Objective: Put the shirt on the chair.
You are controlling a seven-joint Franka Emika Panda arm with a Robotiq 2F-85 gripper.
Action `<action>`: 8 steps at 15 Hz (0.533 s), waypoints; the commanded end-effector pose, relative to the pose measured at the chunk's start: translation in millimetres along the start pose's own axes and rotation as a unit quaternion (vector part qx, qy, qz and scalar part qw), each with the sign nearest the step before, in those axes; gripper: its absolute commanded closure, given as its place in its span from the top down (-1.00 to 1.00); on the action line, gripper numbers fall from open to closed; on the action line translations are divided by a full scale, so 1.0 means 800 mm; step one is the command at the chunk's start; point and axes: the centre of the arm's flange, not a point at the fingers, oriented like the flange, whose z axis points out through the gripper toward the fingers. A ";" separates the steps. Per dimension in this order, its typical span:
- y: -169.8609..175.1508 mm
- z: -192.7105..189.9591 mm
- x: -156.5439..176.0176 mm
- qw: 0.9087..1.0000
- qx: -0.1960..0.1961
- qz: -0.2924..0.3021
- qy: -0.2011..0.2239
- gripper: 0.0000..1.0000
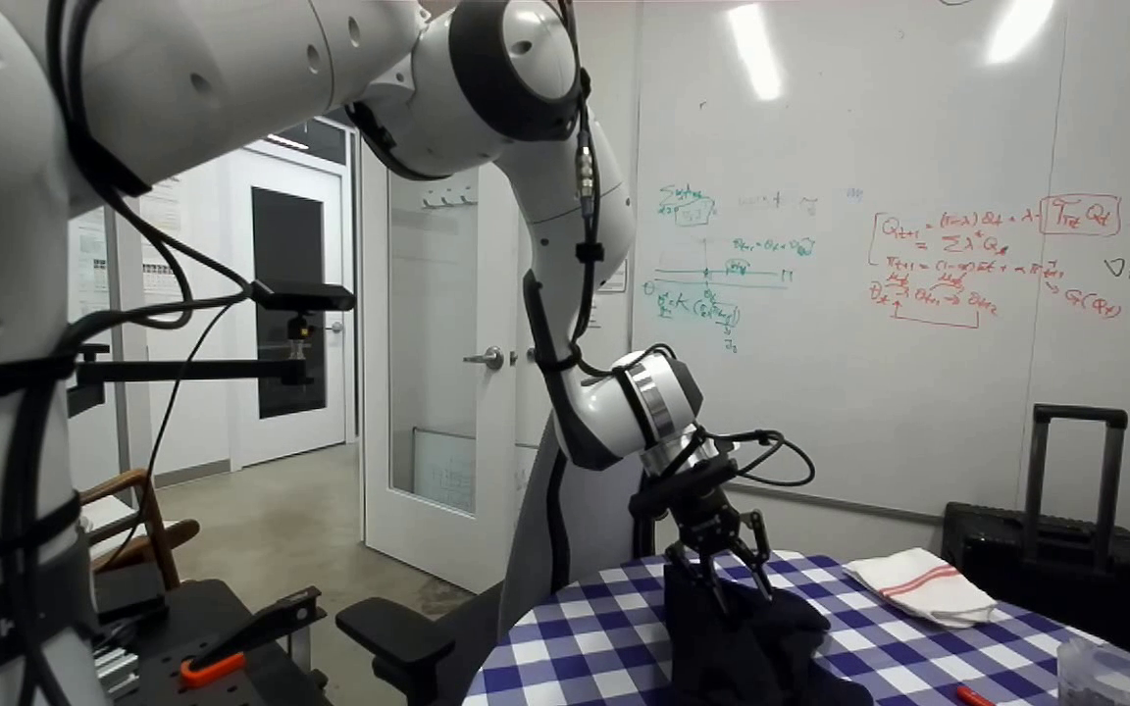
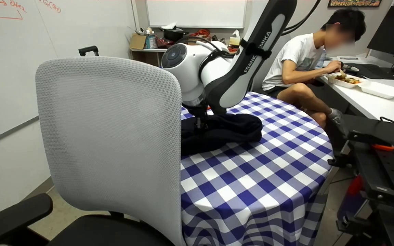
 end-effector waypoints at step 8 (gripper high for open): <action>0.028 0.003 0.019 0.999 -0.006 0.041 -0.006 -0.96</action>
